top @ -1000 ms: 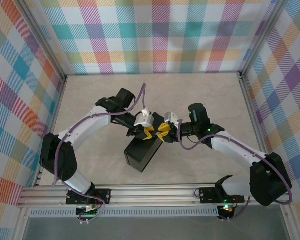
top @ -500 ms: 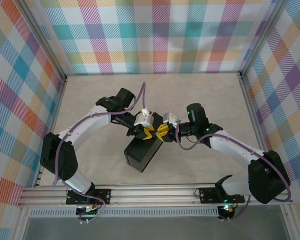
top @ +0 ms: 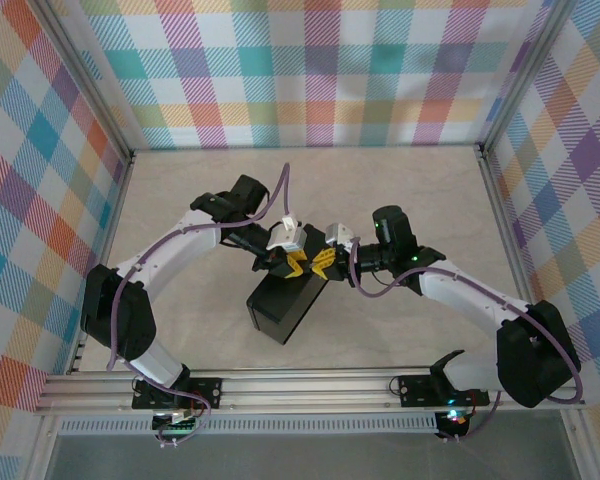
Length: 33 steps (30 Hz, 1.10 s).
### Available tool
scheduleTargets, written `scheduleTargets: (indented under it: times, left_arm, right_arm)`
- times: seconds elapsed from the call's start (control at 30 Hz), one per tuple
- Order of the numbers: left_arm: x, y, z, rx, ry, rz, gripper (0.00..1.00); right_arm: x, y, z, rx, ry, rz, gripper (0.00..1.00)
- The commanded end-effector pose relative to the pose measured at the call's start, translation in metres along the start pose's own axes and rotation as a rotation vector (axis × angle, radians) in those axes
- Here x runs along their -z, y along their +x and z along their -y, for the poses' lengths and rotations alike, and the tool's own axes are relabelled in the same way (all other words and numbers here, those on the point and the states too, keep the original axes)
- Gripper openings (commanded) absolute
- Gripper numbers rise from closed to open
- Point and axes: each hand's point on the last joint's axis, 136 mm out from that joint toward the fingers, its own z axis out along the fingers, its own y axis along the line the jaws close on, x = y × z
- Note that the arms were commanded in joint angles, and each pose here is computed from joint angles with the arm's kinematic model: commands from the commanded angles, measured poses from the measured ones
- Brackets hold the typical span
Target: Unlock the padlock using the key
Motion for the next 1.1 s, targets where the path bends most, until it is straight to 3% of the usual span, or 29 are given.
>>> scheduleTargets:
  times: [0.0,0.33,0.4,0.53,0.63,0.83,1.07]
  left_arm:
    - [0.0,0.002,0.002,0.028,0.02,0.001,0.18]
    - [0.0,-0.002,-0.005,0.011,0.005,0.009,0.18]
    - [0.0,-0.001,-0.003,0.006,0.011,0.01,0.17]
    - [-0.001,0.004,0.0,0.014,0.023,-0.004,0.17]
    - [0.001,0.008,0.003,0.027,0.029,-0.014,0.18]
    - [0.004,0.009,0.002,0.045,0.033,-0.011,0.18]
    - [0.005,0.009,0.002,0.054,0.041,0.0,0.17]
  right_arm:
    - [0.0,-0.012,0.003,-0.076,-0.013,0.004,0.04]
    - [0.004,-0.019,-0.019,-0.269,-0.126,-0.028,0.0]
    - [0.005,-0.017,-0.019,-0.265,-0.102,-0.042,0.07]
    - [0.008,-0.008,-0.01,-0.198,-0.012,-0.061,0.31]
    - [0.009,-0.005,0.001,-0.137,0.054,-0.071,0.37]
    - [0.012,-0.006,-0.001,0.056,0.067,-0.031,0.43]
    - [0.011,-0.012,0.006,0.138,0.111,-0.015,0.41]
